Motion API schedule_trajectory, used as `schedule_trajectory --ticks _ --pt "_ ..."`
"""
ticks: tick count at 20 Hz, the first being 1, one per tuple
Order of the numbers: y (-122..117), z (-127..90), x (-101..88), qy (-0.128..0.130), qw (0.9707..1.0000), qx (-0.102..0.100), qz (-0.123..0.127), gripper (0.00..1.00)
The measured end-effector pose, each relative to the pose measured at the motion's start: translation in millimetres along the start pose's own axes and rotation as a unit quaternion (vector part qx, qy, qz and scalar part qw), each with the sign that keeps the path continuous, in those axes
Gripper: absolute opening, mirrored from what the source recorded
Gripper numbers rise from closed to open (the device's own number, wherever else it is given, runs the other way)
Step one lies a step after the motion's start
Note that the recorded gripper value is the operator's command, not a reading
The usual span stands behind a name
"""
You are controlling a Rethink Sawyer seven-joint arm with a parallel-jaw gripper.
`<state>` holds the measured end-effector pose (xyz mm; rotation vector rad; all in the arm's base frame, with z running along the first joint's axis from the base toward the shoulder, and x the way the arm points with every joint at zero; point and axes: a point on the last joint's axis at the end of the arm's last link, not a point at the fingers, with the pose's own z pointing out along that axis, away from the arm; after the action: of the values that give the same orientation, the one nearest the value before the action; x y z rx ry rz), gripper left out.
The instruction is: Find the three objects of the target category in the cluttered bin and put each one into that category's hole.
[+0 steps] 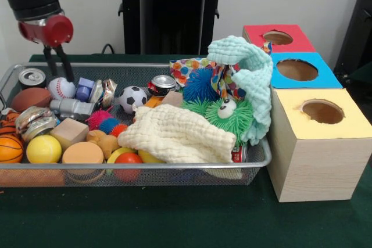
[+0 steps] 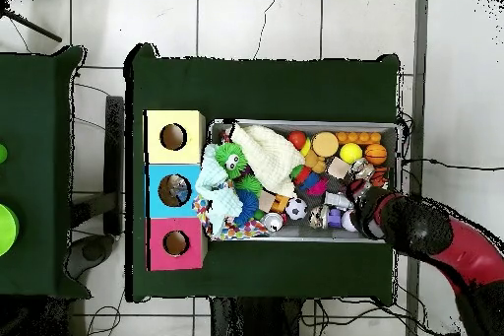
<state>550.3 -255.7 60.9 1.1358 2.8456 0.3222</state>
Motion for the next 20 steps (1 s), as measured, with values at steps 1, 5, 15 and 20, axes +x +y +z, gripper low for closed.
schedule_trajectory --ticks 1,5,15,20 --pt "2 6 3.8 0.003 1.0000 -0.002 0.002 1.00" --pt "2 24 11.6 0.011 0.9998 -0.011 0.013 1.00" --pt "-8 66 38.8 0.044 0.9983 -0.006 0.038 1.00" --pt "-12 73 43.1 0.052 0.9978 -0.004 0.042 1.00"
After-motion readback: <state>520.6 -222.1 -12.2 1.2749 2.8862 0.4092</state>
